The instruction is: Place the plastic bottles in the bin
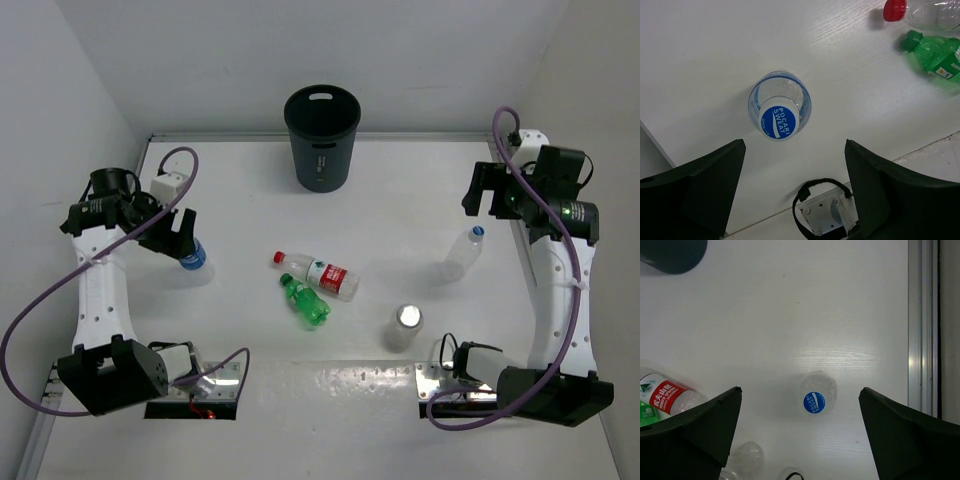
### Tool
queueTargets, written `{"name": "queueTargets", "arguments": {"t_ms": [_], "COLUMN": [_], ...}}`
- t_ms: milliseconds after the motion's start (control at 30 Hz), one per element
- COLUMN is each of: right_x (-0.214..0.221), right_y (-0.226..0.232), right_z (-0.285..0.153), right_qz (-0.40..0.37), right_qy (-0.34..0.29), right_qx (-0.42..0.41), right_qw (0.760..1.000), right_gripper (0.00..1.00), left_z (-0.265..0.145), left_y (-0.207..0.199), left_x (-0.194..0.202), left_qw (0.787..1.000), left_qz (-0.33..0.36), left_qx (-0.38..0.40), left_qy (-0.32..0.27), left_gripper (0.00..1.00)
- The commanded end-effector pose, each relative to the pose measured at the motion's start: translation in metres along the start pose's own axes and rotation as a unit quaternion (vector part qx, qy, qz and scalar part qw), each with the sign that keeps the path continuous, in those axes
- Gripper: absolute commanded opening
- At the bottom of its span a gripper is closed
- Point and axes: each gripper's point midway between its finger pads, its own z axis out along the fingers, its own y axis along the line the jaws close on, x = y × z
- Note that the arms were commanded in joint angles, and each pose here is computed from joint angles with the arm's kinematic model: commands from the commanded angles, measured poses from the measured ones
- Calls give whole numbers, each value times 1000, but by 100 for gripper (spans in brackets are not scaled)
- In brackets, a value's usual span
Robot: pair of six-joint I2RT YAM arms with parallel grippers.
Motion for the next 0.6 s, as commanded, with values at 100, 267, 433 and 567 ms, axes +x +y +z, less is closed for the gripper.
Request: {"name": "queueTargets", "arguments": {"t_ms": [100,267,433,567], "right_x": [-5,-4,-1,1], "right_y": [-1,-1,0,0], "right_z": [1,2,1,1], "right_qz": [-10,-8,-11,-12], "right_qy": [-14,-15,-14,-13], "right_qx": [1,0,0,-1], "right_qw": [1000,1000,1000,1000], "right_gripper": [99,99,97,97], "left_z": [4,6,6,11], "left_y": [4,8,11,10], "left_x": [-4,-9,-15,-16], "left_qw": [1000,999,999,998], "left_qz": [10,5,9,9], "left_qx": [11,15,13,27], "left_qy": [-20,-33,-50,-49], "left_gripper": [85,82,78,73]}}
